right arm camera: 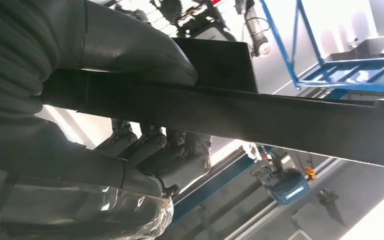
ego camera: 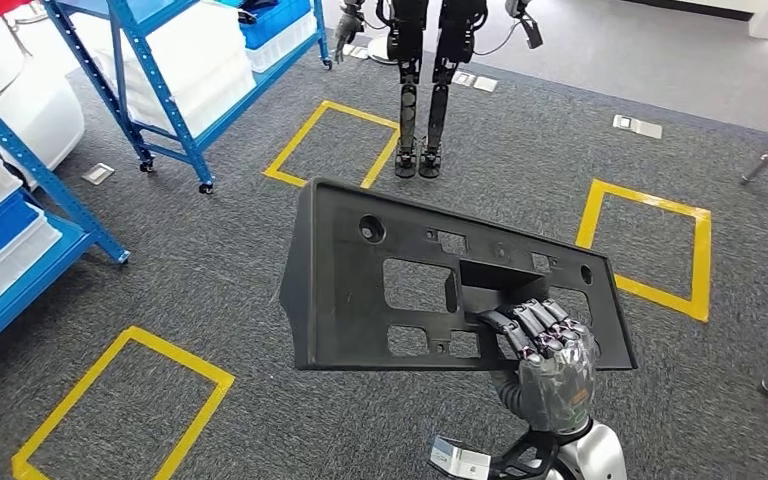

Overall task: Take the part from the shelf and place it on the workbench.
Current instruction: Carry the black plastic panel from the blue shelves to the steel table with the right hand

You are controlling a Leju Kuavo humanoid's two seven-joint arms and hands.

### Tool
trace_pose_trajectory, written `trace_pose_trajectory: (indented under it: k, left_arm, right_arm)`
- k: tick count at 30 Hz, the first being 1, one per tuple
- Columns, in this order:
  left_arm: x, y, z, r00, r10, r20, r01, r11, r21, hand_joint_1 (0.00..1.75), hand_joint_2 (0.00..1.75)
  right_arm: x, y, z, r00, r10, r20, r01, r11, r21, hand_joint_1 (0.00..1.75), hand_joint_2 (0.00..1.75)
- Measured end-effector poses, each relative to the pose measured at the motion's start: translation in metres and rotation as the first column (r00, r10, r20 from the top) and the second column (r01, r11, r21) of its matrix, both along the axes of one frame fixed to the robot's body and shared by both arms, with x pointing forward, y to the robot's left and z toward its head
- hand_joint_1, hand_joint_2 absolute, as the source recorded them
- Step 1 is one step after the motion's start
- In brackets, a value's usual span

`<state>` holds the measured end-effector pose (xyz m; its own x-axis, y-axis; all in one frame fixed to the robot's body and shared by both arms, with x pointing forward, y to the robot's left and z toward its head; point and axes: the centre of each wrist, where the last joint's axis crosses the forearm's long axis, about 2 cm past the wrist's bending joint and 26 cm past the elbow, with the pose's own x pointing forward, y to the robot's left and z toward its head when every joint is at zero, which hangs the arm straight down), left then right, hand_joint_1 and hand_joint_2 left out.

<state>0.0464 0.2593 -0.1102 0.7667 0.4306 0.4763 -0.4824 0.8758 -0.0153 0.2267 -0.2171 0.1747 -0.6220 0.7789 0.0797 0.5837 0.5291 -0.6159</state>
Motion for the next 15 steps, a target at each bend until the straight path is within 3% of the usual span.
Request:
trace_pose_trajectory:
  k: [15]
  left_arm:
    - [0.000, 0.001, 0.000, 0.999, -0.048, 0.006, 0.048, 0.999, -0.019, 0.00, 1.75]
  right_arm:
    - [-0.004, -0.018, -0.007, 0.999, -0.033, 0.001, 0.033, 0.999, -0.025, 1.75, 1.75]
